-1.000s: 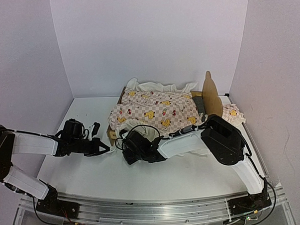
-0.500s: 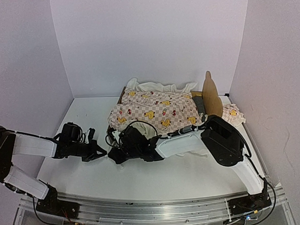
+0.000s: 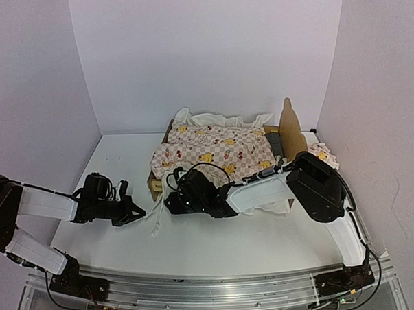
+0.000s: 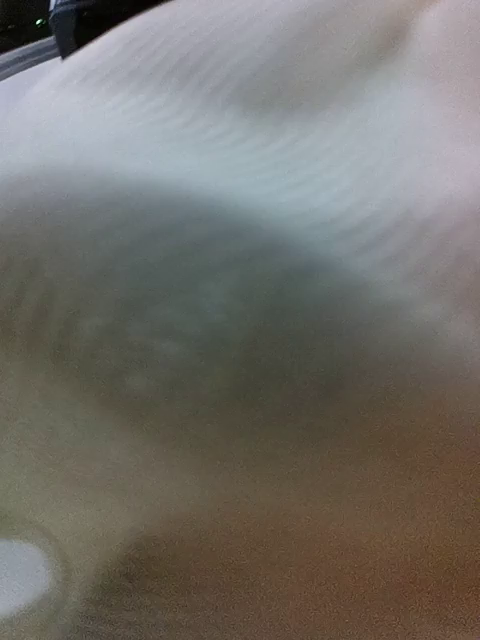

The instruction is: Set up the pet bed

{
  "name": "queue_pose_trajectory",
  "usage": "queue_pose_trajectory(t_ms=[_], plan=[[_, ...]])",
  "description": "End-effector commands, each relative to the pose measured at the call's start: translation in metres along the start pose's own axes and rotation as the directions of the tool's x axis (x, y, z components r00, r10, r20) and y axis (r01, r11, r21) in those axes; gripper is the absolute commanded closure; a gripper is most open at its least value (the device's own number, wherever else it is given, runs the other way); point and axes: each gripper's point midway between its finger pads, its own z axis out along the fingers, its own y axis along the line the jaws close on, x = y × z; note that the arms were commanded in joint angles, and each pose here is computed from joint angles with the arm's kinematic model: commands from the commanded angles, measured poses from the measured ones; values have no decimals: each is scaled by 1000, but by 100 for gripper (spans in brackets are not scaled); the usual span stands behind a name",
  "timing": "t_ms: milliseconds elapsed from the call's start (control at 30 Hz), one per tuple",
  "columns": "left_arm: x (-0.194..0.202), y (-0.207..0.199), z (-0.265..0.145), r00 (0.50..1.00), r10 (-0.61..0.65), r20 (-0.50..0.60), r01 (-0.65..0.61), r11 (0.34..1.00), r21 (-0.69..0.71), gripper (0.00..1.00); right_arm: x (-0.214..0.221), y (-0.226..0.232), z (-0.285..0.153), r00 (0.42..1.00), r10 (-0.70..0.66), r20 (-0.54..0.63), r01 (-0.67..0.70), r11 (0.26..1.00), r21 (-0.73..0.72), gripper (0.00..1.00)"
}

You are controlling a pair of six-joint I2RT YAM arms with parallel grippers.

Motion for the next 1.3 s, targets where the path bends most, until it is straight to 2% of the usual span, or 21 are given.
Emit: queue_pose_trajectory(t_ms=[0,100,267,467,700,900,1067,1200,1267], plan=[[-19,-13,-5,993,76,89,-79,996,36,100,-30,4,-13,972,191,133,-190,982,-19,76],[-21,-15,-5,989,108,106,-112,993,38,100,-22,-22,-8,949,255,186,-270,961,61,87],[-19,-16,-4,987,125,105,-130,991,39,100,-3,-36,12,963,198,185,-228,961,157,89],[-15,-13,-2,987,125,100,-128,991,31,100,18,-27,42,970,199,138,-215,970,115,85],[-6,-1,0,995,71,72,-71,997,-1,100,12,-29,52,934,281,220,-297,954,40,78],[-5,1,0,996,63,68,-62,998,-8,100,8,-19,65,897,379,225,-381,924,-38,72],[-9,-9,-2,987,156,45,-156,988,1,100,22,-47,63,837,491,243,-509,861,13,71],[-3,-25,-6,956,289,-46,-286,957,54,100,32,-46,66,826,528,199,-539,842,3,67],[3,-28,-11,944,315,-93,-309,948,76,100,34,-44,67,824,537,181,-545,838,-7,65]])
